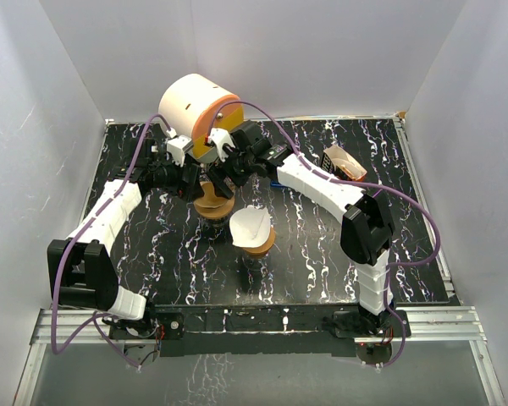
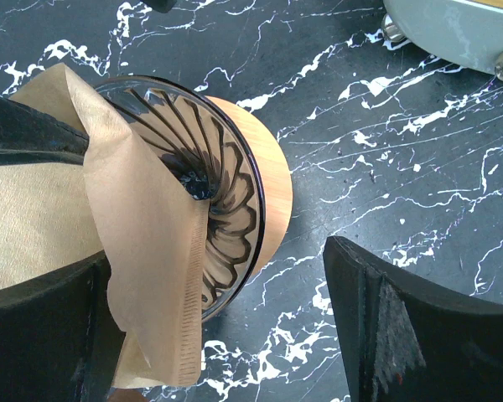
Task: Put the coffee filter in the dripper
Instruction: Adjust the coffee filter in the coffee dripper.
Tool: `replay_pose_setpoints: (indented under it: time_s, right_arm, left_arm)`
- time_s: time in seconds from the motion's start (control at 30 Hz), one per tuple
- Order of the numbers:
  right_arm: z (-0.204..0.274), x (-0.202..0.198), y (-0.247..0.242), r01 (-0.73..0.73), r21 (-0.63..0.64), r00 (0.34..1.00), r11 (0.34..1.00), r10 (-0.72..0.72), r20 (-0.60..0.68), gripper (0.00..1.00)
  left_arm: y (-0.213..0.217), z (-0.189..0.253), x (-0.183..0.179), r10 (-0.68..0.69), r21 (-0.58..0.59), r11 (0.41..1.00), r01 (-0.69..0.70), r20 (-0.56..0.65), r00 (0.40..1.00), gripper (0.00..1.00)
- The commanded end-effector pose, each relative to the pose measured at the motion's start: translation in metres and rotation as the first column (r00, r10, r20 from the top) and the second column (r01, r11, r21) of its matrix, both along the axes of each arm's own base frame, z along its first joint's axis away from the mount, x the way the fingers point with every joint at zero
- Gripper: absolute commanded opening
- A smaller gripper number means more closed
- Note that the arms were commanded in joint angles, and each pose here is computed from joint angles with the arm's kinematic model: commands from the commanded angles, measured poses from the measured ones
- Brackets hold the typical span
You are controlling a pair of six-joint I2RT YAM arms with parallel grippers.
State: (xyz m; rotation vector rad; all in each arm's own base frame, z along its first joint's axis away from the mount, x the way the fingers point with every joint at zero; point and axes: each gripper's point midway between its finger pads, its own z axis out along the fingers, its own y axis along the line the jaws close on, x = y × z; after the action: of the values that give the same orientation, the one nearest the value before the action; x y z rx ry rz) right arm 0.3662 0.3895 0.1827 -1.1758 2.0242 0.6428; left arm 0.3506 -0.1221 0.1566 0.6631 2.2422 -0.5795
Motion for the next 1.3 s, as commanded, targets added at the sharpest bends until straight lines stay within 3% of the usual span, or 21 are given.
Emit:
replay_pose_setpoints:
  time_s: [0.0, 0.43, 1.27]
  right_arm:
    - [0.055, 0.008, 0.0, 0.004, 0.079, 0.994, 0.997, -0.013, 0.105, 0.86]
    - [0.062, 0.017, -0.005, 0.027, 0.089, 0.993, 0.996, -0.038, 0.116, 0.86]
    - [0.02, 0.037, -0.003, 0.061, 0.016, 0.995, 0.998, -0.062, 0.079, 0.84]
  left_arm:
    - [0.001, 0.02, -0.003, -0.001, -0.016, 1.0, 0.002, 0.058, 0.998, 0.88]
    - [-0.005, 0.041, -0.001, 0.002, -0.123, 0.992, 0.006, 0.07, 0.998, 0.94]
    - [0.005, 0.012, 0.011, 0.044, -0.056, 0.998, -0.044, 0.006, 0.999, 0.92]
